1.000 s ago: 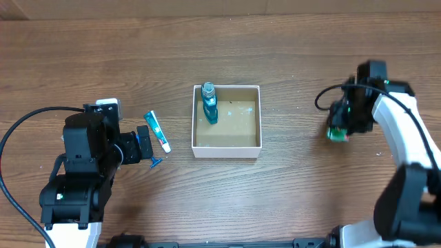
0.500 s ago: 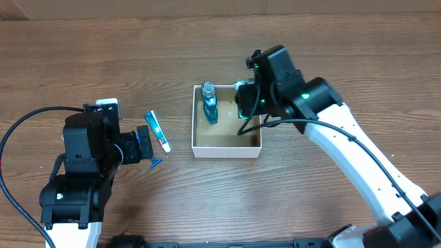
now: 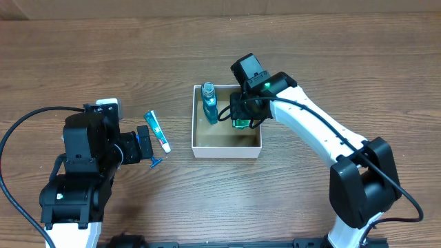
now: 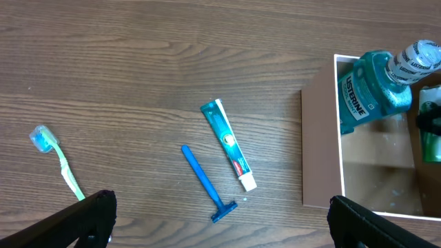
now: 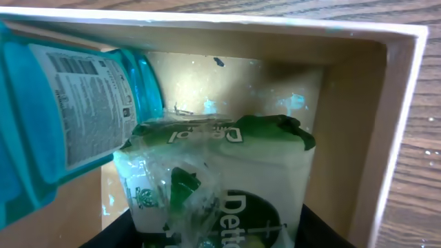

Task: Pack container
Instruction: 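Carry the soap bar into the box and release it, right gripper, then grasp the teal toothpaste tube with the left gripper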

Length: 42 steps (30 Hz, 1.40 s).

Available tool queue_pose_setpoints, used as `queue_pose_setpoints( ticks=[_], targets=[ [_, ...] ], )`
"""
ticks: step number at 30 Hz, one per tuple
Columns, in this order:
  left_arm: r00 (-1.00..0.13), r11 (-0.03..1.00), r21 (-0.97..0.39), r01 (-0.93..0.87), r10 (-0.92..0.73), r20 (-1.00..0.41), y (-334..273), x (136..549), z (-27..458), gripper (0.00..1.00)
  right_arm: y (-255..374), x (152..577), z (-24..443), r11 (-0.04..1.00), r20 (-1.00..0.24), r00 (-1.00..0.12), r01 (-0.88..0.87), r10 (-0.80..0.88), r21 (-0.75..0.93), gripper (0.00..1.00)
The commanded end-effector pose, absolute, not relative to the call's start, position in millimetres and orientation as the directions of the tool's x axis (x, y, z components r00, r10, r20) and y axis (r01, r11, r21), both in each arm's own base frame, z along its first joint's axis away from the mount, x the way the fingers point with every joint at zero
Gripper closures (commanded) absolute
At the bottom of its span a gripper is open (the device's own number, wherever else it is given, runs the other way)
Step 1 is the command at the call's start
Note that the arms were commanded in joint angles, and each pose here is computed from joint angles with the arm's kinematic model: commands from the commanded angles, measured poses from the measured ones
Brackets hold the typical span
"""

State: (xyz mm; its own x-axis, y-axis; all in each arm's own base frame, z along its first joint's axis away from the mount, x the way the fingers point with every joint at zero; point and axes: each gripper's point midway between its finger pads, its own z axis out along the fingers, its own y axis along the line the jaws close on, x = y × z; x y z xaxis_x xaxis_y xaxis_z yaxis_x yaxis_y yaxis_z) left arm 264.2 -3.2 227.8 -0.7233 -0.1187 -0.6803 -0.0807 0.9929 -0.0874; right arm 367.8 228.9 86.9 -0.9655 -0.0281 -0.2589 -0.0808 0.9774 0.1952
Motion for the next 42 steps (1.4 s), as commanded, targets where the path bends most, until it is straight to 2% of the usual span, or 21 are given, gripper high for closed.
queue_pose_setpoints(
  ticks=[1, 3, 4, 8, 10, 14, 15, 17, 19, 23, 27, 35, 42],
  targets=[
    [-0.702, 0.992, -0.088, -0.095, -0.130, -0.700, 0, 267, 239, 0.00, 228, 372, 81, 0.980, -0.258, -0.966, -0.067, -0.017, 0.187, 0.39],
    [-0.702, 0.992, -0.088, -0.095, -0.129, -0.700, 0, 267, 239, 0.00, 230, 375, 82, 0.979, -0.271, -0.962, -0.080, -0.026, 0.189, 0.28],
    [-0.702, 0.992, -0.088, -0.095, -0.129, -0.700, 0, 267, 239, 0.00, 230, 376, 83, 0.978, -0.278, -0.960, -0.082, -0.026, 0.192, 0.27],
    [-0.702, 0.992, -0.088, -0.095, -0.130, -0.700, 0, 266, 239, 0.00, 236, 383, 112, 0.970, -0.333, -0.940, -0.138, -0.066, 0.198, 0.26],
    [-0.702, 0.992, -0.088, -0.095, -0.130, -0.700, 0, 267, 239, 0.00, 232, 389, 146, 0.974, -0.399, -0.915, -0.145, -0.065, 0.174, 0.26],
    [-0.702, 0.992, -0.088, -0.095, -0.129, -0.701, 0, 267, 239, 0.00, 201, 395, 246, 0.988, -0.582, -0.813, -0.091, -0.002, 0.123, 0.22],
    [-0.701, 0.992, -0.088, -0.095, -0.129, -0.701, 0, 267, 239, 0.00, 189, 395, 265, 0.990, -0.618, -0.786, -0.066, 0.023, 0.121, 0.20],
    [-0.702, 0.992, -0.090, -0.092, -0.129, -0.700, -1, 267, 239, 0.00, 156, 391, 301, 0.988, -0.671, -0.735, -0.007, 0.097, 0.151, 0.04],
    [-0.704, 0.991, -0.115, -0.067, -0.129, -0.699, -7, 267, 239, 0.00, 115, 382, 316, 0.984, -0.671, -0.723, 0.072, 0.165, 0.165, 0.00],
    [-0.717, 0.974, -0.189, -0.123, -0.219, -0.662, -11, 269, 233, 0.00, 36, 354, 301, 0.956, -0.545, -0.786, 0.239, 0.292, 0.169, 0.00],
    [-0.770, 0.945, -0.243, -0.220, -0.321, -0.551, -17, 280, 204, 0.00, -2, 338, 274, 0.933, -0.429, -0.828, 0.306, 0.360, 0.191, 0.00],
    [-0.871, 0.920, -0.186, -0.345, -0.388, -0.302, -18, 304, 120, 0.00, -11, 332, 240, 0.919, -0.349, -0.853, 0.334, 0.389, 0.209, 0.00],
    [-0.912, 0.928, -0.175, -0.329, -0.360, -0.197, -26, 322, 67, 0.00, -10, 329, 234, 0.919, -0.332, -0.859, 0.338, 0.390, 0.204, 0.00]
  ],
)
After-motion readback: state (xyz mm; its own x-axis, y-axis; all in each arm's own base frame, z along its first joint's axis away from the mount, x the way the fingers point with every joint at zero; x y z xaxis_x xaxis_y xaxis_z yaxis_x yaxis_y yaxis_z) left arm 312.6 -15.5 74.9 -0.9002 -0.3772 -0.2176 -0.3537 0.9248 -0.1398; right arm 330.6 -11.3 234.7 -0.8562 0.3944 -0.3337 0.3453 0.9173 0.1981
